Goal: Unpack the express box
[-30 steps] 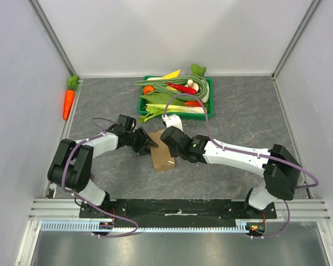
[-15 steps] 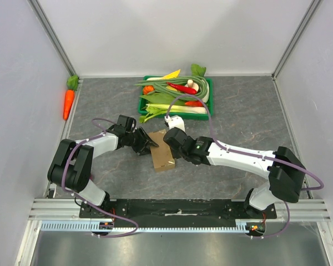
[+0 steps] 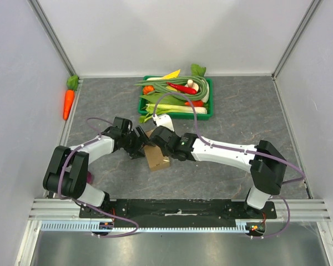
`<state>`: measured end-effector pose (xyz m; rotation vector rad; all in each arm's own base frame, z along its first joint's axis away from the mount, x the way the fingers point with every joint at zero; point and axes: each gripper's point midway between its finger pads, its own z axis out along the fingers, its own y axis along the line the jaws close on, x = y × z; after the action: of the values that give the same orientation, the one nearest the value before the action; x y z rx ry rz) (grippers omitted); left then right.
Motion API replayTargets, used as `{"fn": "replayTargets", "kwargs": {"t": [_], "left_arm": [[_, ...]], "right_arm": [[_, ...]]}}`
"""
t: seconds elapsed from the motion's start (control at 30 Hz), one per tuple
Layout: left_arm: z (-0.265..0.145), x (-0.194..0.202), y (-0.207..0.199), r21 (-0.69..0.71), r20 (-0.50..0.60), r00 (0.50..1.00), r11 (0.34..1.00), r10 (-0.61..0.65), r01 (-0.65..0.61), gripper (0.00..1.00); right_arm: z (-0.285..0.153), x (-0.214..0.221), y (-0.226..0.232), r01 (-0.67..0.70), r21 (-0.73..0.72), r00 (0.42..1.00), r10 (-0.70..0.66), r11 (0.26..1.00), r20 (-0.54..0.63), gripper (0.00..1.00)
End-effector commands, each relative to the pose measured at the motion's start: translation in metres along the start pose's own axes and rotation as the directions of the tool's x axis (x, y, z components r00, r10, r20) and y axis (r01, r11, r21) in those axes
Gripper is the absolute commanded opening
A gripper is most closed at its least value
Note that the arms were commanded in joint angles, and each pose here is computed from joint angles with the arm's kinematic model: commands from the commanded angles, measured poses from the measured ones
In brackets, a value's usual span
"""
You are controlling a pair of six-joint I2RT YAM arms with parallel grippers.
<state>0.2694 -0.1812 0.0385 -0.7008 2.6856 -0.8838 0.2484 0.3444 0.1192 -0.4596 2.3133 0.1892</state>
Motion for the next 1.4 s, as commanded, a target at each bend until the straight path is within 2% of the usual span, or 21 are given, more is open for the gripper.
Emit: {"fn": "replayTargets", "kwargs": {"t": [0.0,0.13,0.3,0.37,0.5,0.67,1.07,1.37], "left_arm": [[-0.002,0.016,0.014,0.0,-0.038,0.998,0.999,0.04,-0.04,0.82],[0.0,0.026,0.013,0.04,-0.07,0.997,0.999,0.011,-0.008,0.75],[0.007,0.03,0.015,0.033,-0.084,0.995,0.998,-0.059,0.061,0.56],[0.011,0.026,0.019,0.009,-0.062,0.994,0.996,-0.092,0.093,0.48],[0.013,0.013,0.022,-0.021,0.009,0.986,0.986,-0.166,0.167,0.39],[0.013,0.0,0.023,-0.043,0.08,0.978,0.98,-0.192,0.195,0.35],[0.017,0.001,0.038,-0.1,0.098,0.97,0.968,-0.221,0.23,0.32],[0.019,0.0,0.043,-0.112,0.111,0.967,0.964,-0.228,0.24,0.31]], "right_arm": [[0.009,0.0,0.008,0.006,0.016,1.0,-0.005,1.0,-0.008,0.0],[0.012,-0.006,0.005,0.016,0.044,1.0,-0.016,0.999,0.012,0.0],[0.012,-0.003,0.005,0.002,0.038,1.0,-0.002,0.999,0.007,0.0],[0.008,0.002,0.004,-0.005,0.023,1.0,0.005,1.0,-0.004,0.0],[-0.003,0.014,0.001,-0.008,-0.01,0.999,0.007,1.0,-0.04,0.0],[-0.017,0.027,-0.01,0.004,-0.021,0.997,-0.005,1.0,-0.073,0.0],[-0.033,0.041,-0.026,0.06,-0.024,0.991,-0.063,0.998,-0.114,0.0],[-0.031,0.065,-0.022,0.04,-0.059,0.983,-0.05,0.997,-0.178,0.0]]}}
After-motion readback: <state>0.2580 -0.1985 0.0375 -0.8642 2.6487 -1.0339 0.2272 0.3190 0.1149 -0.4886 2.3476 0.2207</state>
